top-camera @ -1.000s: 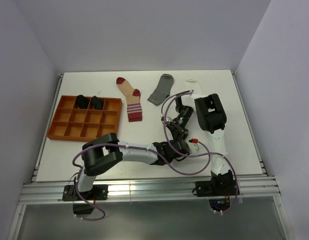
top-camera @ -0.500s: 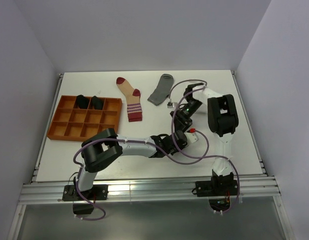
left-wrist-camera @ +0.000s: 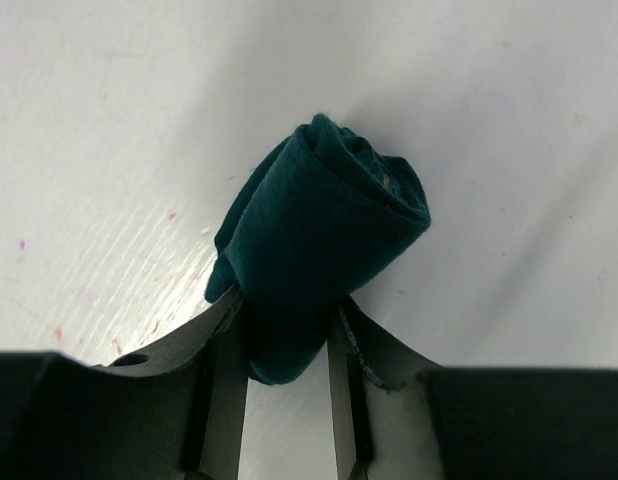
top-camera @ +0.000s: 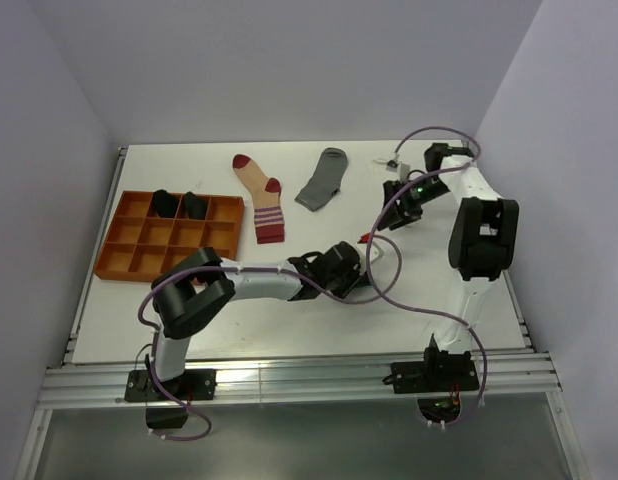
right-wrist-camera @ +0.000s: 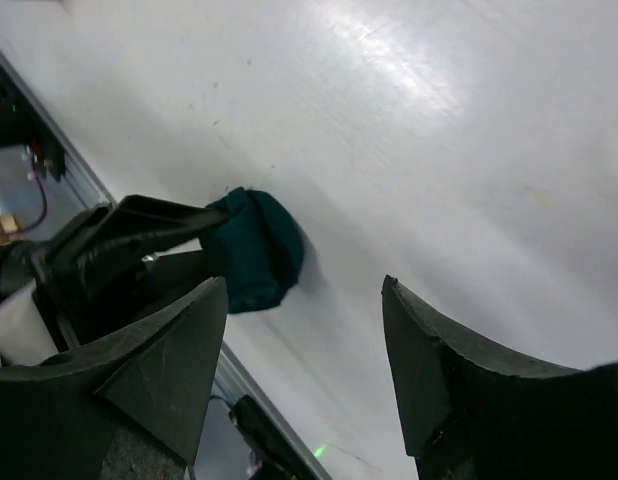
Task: Roll the socks
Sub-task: Pick up the sock at the center of the board, then place the sock in the storage box.
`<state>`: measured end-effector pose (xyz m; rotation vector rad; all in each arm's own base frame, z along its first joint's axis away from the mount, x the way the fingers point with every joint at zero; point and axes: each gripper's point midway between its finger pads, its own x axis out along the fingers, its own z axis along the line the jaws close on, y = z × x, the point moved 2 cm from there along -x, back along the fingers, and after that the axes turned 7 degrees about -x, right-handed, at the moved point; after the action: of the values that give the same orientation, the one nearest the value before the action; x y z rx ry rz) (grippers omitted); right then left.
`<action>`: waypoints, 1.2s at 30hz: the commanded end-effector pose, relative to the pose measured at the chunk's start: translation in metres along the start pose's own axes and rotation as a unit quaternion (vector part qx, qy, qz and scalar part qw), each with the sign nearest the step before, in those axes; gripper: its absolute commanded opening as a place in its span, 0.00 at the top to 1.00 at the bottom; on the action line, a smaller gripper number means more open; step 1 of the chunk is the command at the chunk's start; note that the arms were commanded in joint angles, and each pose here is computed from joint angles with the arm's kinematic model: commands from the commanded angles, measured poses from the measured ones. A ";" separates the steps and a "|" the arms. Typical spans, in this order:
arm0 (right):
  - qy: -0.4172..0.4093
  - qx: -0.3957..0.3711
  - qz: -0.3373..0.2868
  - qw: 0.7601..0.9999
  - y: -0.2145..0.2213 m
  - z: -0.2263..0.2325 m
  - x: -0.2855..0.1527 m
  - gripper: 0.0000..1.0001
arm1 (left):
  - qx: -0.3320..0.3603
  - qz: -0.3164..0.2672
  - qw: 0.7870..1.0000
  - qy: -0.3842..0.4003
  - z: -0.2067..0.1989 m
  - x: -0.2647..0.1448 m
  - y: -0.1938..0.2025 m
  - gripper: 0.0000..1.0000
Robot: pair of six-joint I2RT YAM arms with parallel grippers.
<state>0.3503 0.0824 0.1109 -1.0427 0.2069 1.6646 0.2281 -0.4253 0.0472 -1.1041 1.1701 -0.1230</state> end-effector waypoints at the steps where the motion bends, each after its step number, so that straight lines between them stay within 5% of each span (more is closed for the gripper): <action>1: 0.032 -0.032 -0.085 0.995 -0.030 0.013 -0.049 0.30 | -0.106 0.072 0.992 0.015 0.025 -0.015 0.034 1.00; 12: 0.074 -0.059 -0.116 0.989 -0.038 0.027 -0.076 0.30 | -0.268 -0.056 0.961 -0.043 0.122 -0.082 -0.040 1.00; 18: 0.064 -0.062 -0.119 0.989 -0.044 0.032 -0.080 0.30 | -0.335 -0.115 0.922 -0.158 0.200 -0.135 -0.051 1.00; 28: 0.069 -0.060 -0.116 0.989 -0.049 0.027 -0.080 0.30 | -0.405 -0.166 0.757 -0.485 0.321 -0.247 -0.016 1.00; 36: 0.063 -0.057 -0.108 0.991 -0.049 0.024 -0.072 0.31 | -0.379 -0.090 0.706 -0.591 0.359 -0.227 0.002 1.00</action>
<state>0.3750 0.0614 0.1858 -1.2026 0.1038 1.4389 0.3980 -0.0769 0.1861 -1.6827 -0.0305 0.8205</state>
